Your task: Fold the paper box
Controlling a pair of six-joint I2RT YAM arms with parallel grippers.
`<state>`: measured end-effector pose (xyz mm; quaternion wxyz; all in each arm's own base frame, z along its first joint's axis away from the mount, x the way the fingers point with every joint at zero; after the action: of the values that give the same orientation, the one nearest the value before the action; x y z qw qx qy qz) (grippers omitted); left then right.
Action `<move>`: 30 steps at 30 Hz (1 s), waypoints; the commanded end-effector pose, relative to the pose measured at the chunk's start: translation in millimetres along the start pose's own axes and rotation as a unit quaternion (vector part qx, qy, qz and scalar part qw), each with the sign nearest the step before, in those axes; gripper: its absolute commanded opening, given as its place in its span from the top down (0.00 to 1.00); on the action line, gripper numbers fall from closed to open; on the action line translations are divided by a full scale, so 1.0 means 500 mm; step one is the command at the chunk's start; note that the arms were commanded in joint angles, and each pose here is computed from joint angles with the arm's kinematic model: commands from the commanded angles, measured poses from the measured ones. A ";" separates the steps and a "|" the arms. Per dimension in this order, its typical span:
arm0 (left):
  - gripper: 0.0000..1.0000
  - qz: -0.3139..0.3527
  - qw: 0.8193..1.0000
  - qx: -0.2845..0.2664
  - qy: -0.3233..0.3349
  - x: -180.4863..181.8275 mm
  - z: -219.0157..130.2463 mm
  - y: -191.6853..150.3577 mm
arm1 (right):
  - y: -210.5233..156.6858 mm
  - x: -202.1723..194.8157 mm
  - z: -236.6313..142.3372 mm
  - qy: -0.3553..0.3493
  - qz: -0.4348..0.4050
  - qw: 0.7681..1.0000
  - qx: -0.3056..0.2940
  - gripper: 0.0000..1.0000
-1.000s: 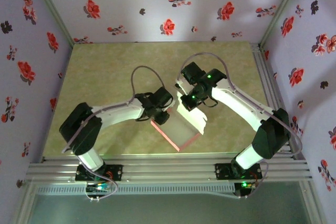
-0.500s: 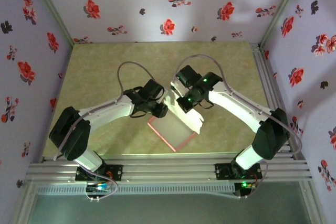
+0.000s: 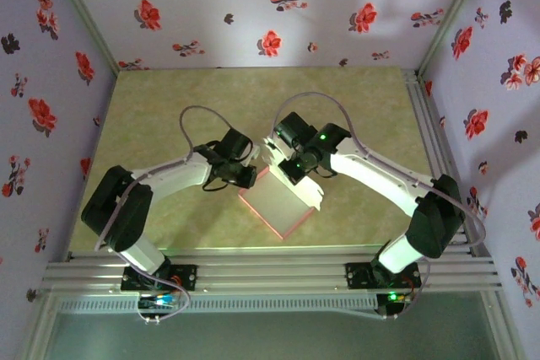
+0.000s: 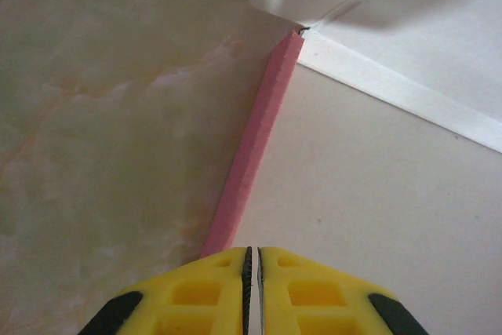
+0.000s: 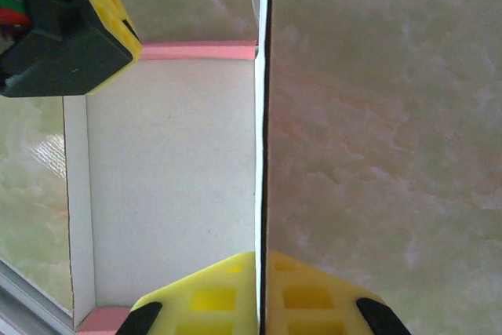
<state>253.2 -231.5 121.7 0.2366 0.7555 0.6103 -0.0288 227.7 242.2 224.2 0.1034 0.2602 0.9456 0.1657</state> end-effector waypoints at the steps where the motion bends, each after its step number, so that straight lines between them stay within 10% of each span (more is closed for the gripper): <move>1: 0.87 0.007 1.000 0.008 0.001 0.010 0.023 0.001 | -0.004 0.002 -0.007 -0.009 -0.005 1.000 -0.006 0.97; 30: 0.86 0.002 0.999 0.037 0.021 0.031 0.068 -0.010 | 0.019 -0.005 -0.059 0.020 0.005 0.997 -0.078 1.00</move>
<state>267.1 -240.8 107.6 0.2429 0.7591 0.6030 -0.0348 226.8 236.0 229.0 0.0943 0.2665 0.9420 0.1807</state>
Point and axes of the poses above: each hand's point on the last joint's axis, 136 mm out from that joint toward the fingers, its own z axis out along the fingers, its own x axis along the line the jaws close on, y = z × x, the point moved 7 cm from there along -z, back along the fingers, and after that the axes turned 14 degrees about -z, right-handed, at the moved point
